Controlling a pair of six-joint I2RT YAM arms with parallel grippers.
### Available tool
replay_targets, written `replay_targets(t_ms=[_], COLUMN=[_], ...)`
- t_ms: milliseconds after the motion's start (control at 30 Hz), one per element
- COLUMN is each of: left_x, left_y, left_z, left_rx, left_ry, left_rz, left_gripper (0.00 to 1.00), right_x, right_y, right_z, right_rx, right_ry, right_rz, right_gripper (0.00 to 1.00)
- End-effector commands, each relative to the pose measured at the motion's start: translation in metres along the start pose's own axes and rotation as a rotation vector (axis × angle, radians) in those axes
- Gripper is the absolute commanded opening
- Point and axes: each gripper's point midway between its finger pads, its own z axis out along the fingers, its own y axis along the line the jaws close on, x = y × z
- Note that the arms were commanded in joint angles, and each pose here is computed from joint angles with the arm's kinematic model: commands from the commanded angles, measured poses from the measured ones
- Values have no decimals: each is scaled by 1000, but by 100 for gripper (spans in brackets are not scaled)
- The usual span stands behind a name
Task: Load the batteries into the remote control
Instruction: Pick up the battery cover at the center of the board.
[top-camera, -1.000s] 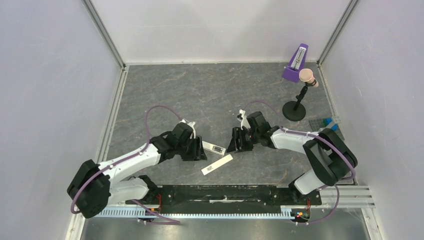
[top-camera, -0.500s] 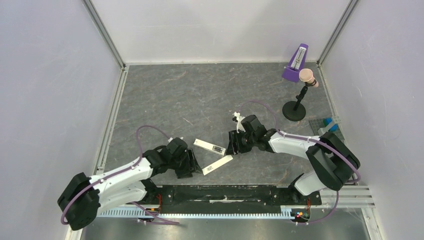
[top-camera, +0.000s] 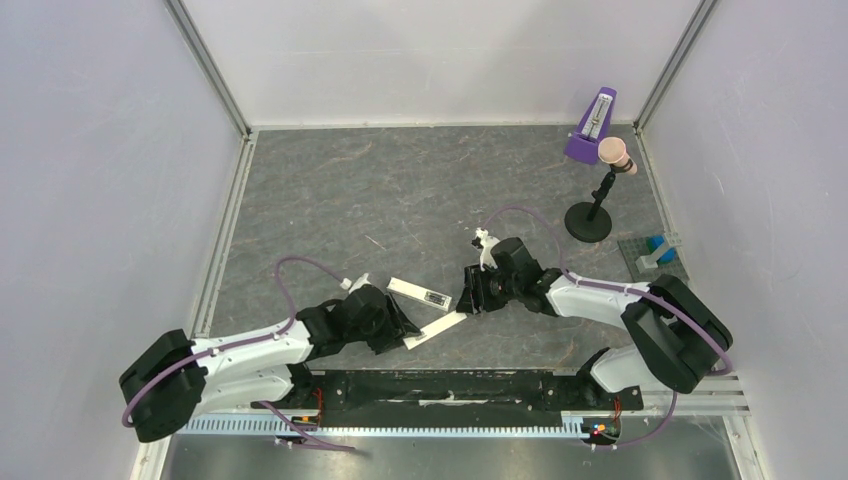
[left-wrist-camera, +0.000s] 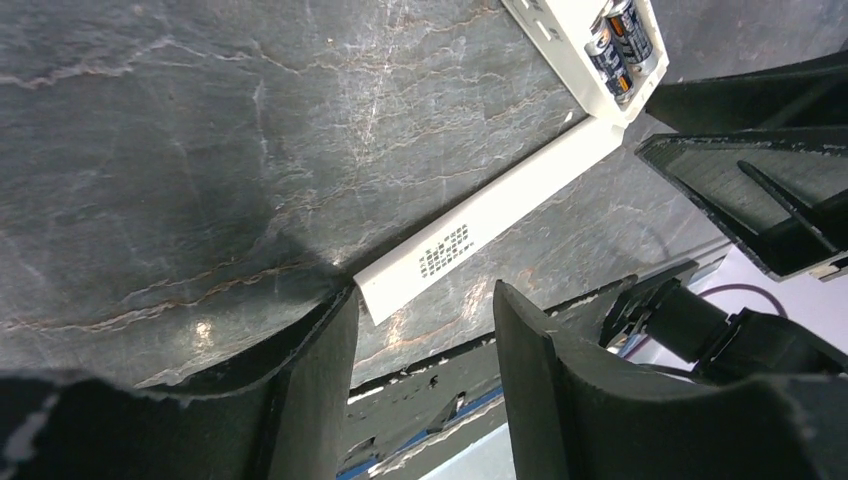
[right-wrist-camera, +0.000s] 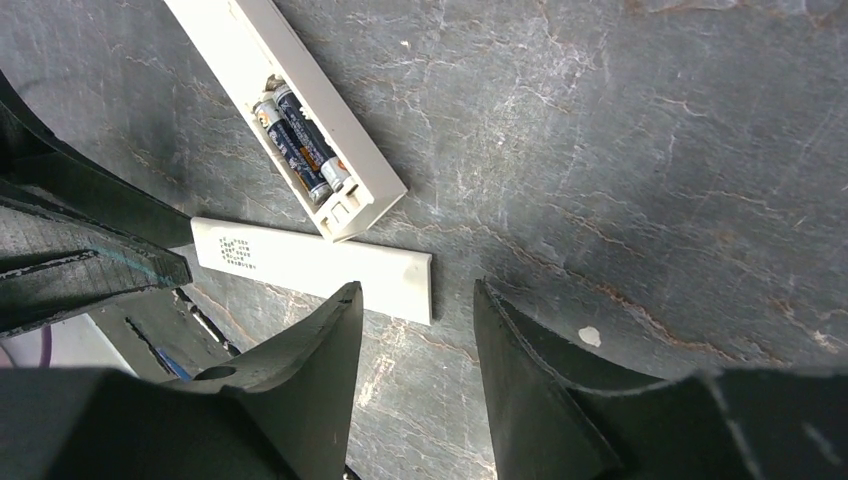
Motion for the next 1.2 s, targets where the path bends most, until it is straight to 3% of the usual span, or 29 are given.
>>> replay_targets(t_ms=[0, 267, 733, 1167], left_x=[-12, -19, -33, -37], left_y=[4, -26, -95, -120], left_z=[4, 0, -23, -26], left_rx=[-33, 79, 272, 302], left_ry=[-81, -104, -152, -156], left_rz=[-62, -2, 137, 197], left_gripper=[59, 55, 55, 54], right_x=[40, 46, 26, 7], right_y=[-16, 7, 14, 17], right_z=[1, 4, -8, -18], right_rx=[40, -92, -81, -59], right_ry=[120, 148, 45, -41], right_rz=[20, 22, 69, 81], right_gripper=[47, 44, 44, 43])
